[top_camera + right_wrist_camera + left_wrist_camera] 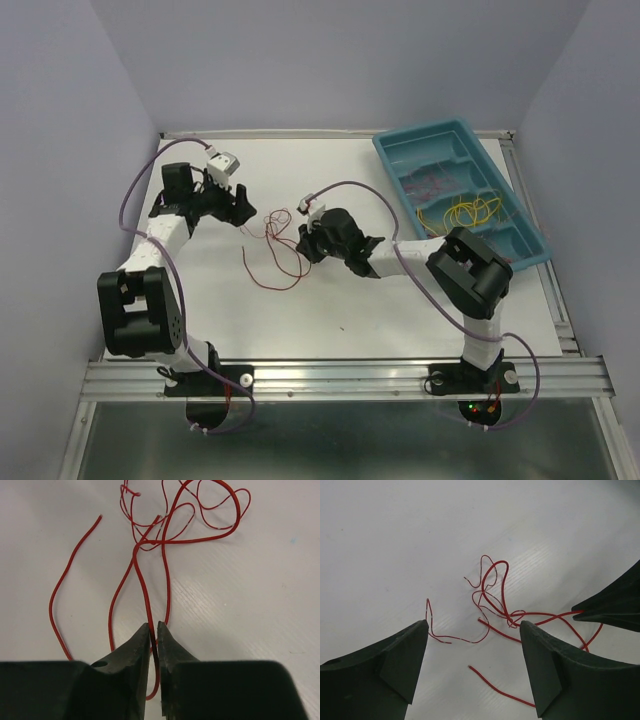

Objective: Untangle the cables
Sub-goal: Untie the cable.

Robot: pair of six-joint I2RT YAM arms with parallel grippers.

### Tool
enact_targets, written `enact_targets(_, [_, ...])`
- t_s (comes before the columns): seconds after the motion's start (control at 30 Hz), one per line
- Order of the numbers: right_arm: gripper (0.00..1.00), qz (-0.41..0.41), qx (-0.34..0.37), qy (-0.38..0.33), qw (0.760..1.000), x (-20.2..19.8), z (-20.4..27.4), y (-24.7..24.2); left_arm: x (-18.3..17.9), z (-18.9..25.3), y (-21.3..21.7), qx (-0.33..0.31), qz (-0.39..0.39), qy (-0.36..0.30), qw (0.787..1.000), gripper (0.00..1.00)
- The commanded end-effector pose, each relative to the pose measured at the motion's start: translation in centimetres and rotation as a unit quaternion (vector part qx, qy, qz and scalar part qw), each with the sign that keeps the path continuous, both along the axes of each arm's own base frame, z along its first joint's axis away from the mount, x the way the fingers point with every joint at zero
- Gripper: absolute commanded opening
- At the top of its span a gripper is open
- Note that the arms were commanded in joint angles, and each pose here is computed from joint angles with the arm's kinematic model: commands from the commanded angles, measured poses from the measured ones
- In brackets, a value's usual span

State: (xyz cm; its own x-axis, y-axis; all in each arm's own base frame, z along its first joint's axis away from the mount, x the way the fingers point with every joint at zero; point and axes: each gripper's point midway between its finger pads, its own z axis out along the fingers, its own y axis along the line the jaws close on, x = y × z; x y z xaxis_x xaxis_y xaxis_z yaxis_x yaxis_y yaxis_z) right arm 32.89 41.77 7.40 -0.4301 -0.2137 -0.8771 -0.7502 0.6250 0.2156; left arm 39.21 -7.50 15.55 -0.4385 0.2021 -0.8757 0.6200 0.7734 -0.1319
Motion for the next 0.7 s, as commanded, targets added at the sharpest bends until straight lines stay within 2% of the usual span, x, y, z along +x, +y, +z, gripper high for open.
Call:
enact_targets(0.0, [0.13, 0.012, 0.046, -0.044, 0.998, -0.6, 4.2, -0.2, 0.7, 0.6, -0.9, -0.017, -0.027, -0.013, 0.999, 0.84])
enact_targets(0.3, [0.12, 0.019, 0.06, -0.042, 0.997, -1.3, 5.0, -0.3, -0.5, -1.8, -3.7, -0.005, -0.091, 0.023, 0.996, 0.82])
enact_targets(0.37, [0.12, 0.021, 0.06, -0.04, 0.997, -1.3, 4.9, -0.2, -1.0, -2.7, -5.6, 0.001, -0.115, 0.032, 0.993, 0.82])
enact_targets(0.57, [0.12, 0.025, 0.062, -0.039, 0.997, -1.4, 4.7, -0.1, -0.9, -3.5, -6.8, 0.003, -0.131, 0.044, 0.99, 0.82])
enact_targets(0.67, [0.12, 0.024, 0.062, -0.039, 0.997, -1.3, 4.6, 0.0, -0.6, -4.0, -7.3, 0.012, -0.135, 0.048, 0.99, 0.78])
